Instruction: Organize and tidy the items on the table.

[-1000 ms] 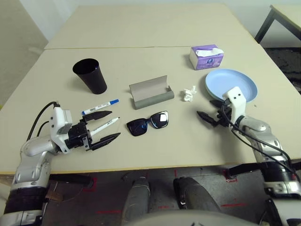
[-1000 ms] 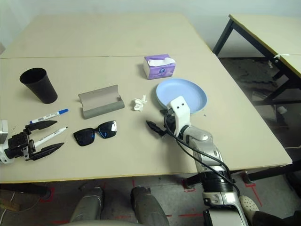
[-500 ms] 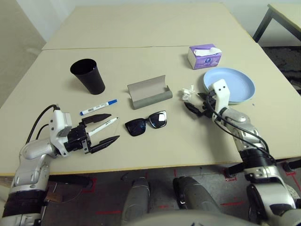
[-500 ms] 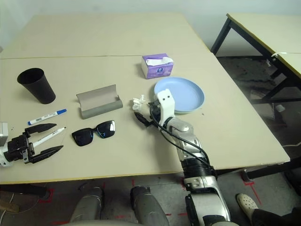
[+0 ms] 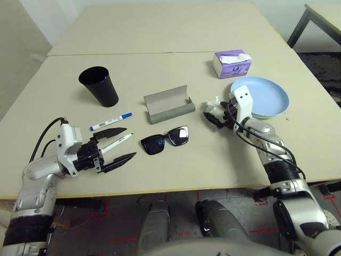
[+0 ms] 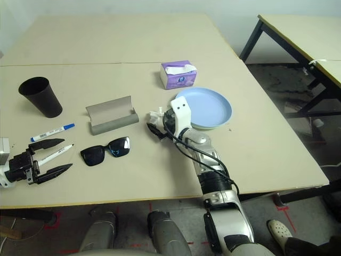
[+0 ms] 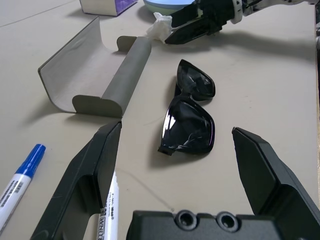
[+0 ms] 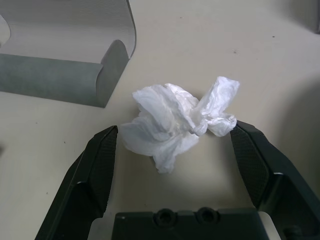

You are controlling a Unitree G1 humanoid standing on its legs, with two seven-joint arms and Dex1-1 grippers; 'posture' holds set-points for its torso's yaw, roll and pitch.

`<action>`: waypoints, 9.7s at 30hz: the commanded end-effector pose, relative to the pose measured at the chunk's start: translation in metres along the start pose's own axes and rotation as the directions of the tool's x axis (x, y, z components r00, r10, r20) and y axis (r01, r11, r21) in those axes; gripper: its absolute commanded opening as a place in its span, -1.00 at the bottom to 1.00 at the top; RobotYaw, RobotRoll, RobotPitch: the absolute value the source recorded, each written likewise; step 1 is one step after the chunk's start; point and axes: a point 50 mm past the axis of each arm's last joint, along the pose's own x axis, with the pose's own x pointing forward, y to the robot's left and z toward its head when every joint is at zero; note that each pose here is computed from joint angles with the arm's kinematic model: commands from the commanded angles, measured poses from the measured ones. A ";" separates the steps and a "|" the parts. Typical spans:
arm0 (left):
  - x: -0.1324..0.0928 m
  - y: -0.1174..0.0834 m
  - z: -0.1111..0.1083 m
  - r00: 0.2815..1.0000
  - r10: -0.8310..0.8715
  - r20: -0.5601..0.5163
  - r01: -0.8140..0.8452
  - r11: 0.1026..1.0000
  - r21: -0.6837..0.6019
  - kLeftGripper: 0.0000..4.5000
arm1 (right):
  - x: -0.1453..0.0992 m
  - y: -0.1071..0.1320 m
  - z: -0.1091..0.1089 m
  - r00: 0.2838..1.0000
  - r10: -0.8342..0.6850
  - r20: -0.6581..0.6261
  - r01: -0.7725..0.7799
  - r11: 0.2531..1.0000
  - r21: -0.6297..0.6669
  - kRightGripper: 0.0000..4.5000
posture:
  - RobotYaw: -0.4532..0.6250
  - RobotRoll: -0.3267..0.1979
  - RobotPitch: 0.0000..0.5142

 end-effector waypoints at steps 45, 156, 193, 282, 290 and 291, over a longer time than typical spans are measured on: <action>0.019 0.005 -0.019 1.000 -0.026 0.013 0.026 0.999 -0.023 1.00 | -0.016 -0.023 0.069 0.985 -0.065 0.159 0.076 0.995 -0.063 -0.99 | -0.23 0.25 -0.47; 0.000 0.019 -0.013 1.000 -0.007 -0.023 0.007 1.000 0.011 1.00 | 0.058 0.170 0.106 0.705 0.487 -0.516 -0.708 0.517 -0.481 0.98 | -0.22 0.25 -0.41; -0.003 0.013 -0.022 1.000 0.008 -0.017 -0.008 1.000 -0.001 1.00 | 0.061 0.173 0.078 0.637 0.499 -0.587 -0.771 0.432 -0.469 0.98 | -0.18 0.25 -0.35; 0.018 0.006 -0.018 0.999 0.006 0.032 -0.005 1.000 -0.020 1.00 | 0.055 0.183 0.126 0.526 0.488 -0.697 -0.849 0.256 -0.462 0.99 | -0.20 0.25 -0.45; 0.010 0.006 -0.014 1.000 -0.009 0.015 0.009 1.000 -0.012 1.00 | 0.062 0.178 0.110 0.533 0.447 -0.718 -0.845 0.247 -0.473 0.99 | -0.18 0.25 -0.42; 0.008 0.006 -0.013 1.000 -0.013 0.011 0.013 1.000 -0.010 1.00 | 0.063 0.176 0.108 0.534 0.437 -0.723 -0.845 0.246 -0.475 0.99 | -0.18 0.25 -0.42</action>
